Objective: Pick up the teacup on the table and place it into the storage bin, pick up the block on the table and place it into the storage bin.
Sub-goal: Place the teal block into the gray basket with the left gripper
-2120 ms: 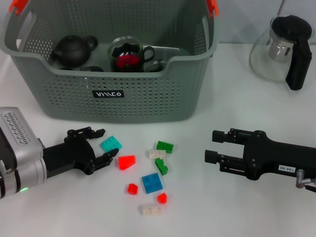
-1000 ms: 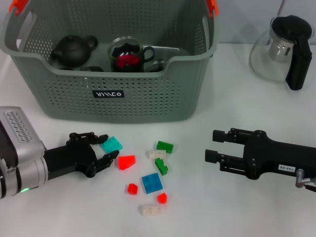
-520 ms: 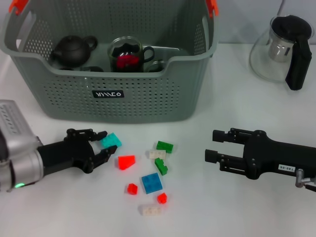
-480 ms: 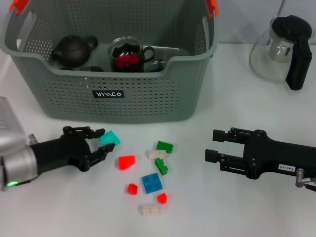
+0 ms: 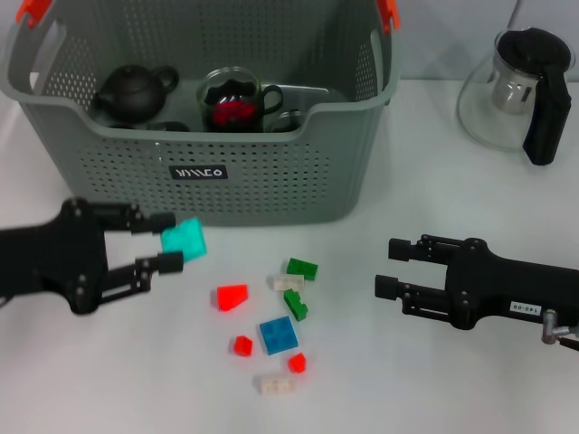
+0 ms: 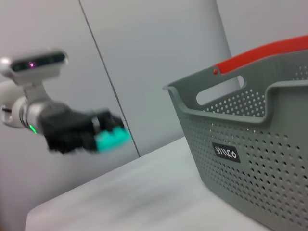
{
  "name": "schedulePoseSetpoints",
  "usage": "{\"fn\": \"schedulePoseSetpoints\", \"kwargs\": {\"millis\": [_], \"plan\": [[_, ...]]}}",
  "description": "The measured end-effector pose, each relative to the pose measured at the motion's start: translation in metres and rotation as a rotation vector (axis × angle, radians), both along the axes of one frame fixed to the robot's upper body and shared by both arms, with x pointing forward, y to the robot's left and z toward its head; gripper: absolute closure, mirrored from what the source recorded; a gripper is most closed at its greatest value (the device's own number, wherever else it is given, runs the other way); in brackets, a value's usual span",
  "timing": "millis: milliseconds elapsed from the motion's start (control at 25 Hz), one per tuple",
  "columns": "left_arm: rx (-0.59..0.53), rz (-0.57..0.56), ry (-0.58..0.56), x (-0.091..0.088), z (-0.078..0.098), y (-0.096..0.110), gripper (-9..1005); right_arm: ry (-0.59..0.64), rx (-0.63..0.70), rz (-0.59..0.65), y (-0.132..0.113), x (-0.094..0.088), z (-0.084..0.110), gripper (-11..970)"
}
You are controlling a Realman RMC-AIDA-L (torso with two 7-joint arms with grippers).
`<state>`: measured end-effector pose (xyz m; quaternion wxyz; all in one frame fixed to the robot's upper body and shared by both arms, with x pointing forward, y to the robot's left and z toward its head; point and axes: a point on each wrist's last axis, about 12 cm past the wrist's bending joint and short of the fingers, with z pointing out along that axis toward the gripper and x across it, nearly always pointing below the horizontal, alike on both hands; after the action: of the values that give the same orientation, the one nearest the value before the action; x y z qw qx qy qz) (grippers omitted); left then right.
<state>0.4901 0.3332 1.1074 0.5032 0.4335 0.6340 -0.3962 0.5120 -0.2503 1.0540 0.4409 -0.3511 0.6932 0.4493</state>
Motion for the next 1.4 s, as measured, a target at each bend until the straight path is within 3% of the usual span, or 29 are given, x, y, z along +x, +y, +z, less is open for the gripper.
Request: {"fn": "schedulePoseSetpoints", "kwargs": {"millis": [80, 160, 320, 520, 840, 1040, 1160, 1400], "plan": [[-0.084, -0.042, -0.047, 0.011, 0.020, -0.006, 578, 0.000, -0.002, -0.004, 0.000, 0.000, 0.000, 285], [-0.103, -0.040, -0.057, 0.016, 0.025, -0.009, 576, 0.000, -0.003, -0.006, 0.000, 0.001, 0.000, 285], [-0.178, -0.011, -0.093, 0.045, 0.049, -0.023, 573, -0.002, -0.003, -0.002, 0.001, 0.001, 0.000, 285], [-0.159, 0.082, -0.084, 0.085, 0.079, -0.036, 569, 0.000, -0.002, 0.000, 0.002, 0.001, 0.000, 285], [0.110, 0.267, 0.033, 0.143, 0.101, -0.075, 563, -0.003, 0.000, 0.003, 0.003, 0.002, 0.001, 286], [0.350, 0.364, 0.036, 0.161, 0.103, -0.097, 559, -0.004, 0.000, -0.002, 0.004, 0.003, 0.000, 286], [0.484, 0.420, 0.015, 0.170, 0.095, -0.109, 556, -0.005, -0.001, -0.004, 0.004, 0.003, 0.000, 286], [0.585, 0.498, -0.046, 0.173, 0.078, -0.127, 551, -0.002, -0.004, -0.009, 0.004, 0.004, 0.000, 286]]}}
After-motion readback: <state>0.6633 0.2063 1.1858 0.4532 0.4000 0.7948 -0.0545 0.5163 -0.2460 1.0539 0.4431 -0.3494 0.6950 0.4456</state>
